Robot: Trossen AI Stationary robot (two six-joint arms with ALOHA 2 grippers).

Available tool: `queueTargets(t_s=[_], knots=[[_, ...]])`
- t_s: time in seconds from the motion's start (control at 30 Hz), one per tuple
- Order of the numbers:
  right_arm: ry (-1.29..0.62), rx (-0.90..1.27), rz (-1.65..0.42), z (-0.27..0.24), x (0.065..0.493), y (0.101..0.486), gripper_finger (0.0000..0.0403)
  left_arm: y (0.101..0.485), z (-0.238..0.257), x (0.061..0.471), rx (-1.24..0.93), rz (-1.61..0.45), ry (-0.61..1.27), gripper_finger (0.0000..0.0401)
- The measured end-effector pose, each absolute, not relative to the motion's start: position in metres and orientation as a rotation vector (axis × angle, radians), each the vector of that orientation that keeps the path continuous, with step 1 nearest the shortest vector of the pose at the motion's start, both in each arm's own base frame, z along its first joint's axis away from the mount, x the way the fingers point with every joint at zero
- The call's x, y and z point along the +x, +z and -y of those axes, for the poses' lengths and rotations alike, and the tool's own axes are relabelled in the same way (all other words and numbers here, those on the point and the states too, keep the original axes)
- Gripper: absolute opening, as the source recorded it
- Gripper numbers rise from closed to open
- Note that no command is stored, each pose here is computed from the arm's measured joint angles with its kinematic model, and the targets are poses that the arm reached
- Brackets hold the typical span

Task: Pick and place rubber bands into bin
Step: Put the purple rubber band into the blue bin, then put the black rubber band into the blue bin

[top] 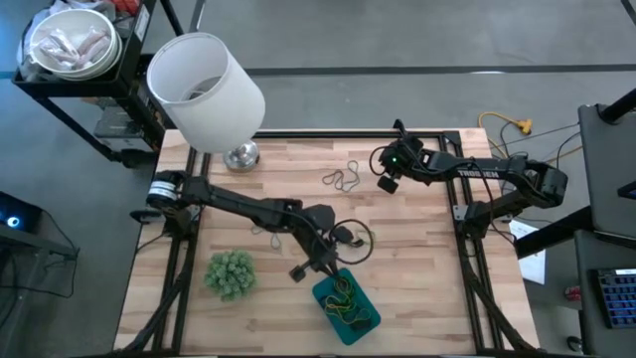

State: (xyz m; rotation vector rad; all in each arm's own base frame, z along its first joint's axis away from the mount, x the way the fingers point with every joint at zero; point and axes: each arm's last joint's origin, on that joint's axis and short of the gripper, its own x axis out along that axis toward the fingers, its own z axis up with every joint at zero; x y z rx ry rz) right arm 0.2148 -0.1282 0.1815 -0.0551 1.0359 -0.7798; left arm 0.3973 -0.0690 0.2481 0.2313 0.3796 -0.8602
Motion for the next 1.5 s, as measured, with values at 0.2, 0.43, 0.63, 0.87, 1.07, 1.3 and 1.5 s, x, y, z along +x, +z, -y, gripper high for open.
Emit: queueTargets(t_s=[0.2,0.43,0.63,0.87,1.07,1.3,1.5], knots=[[-0.780,-0.051,-1.033,0.128,0.215,0.182,0.0073,0.246,0.071,0.397,0.204,-0.397,-0.860,0.0000],[-0.780,-0.042,-1.028,0.128,0.215,0.182,0.0073,0.238,0.072,0.400,0.193,-0.418,-0.861,0.0004],[-0.784,-0.035,-1.024,0.128,0.215,0.182,0.0073,0.235,0.072,0.400,0.188,-0.429,-0.861,0.0065],[-0.318,0.090,-0.969,0.117,0.221,0.178,0.0073,0.239,0.066,0.396,0.190,-0.480,-0.817,0.0131],[-0.073,0.149,-0.901,0.108,0.223,0.174,0.0073,0.241,0.048,0.382,0.271,-0.675,-0.594,0.0141],[0.074,0.153,-0.910,0.080,0.228,0.165,0.0073,0.241,0.027,0.370,0.302,-0.821,-0.439,0.0141],[0.229,0.066,-0.887,0.040,0.242,0.168,0.0073,0.245,0.007,0.366,0.293,-0.848,-0.399,0.0141]])
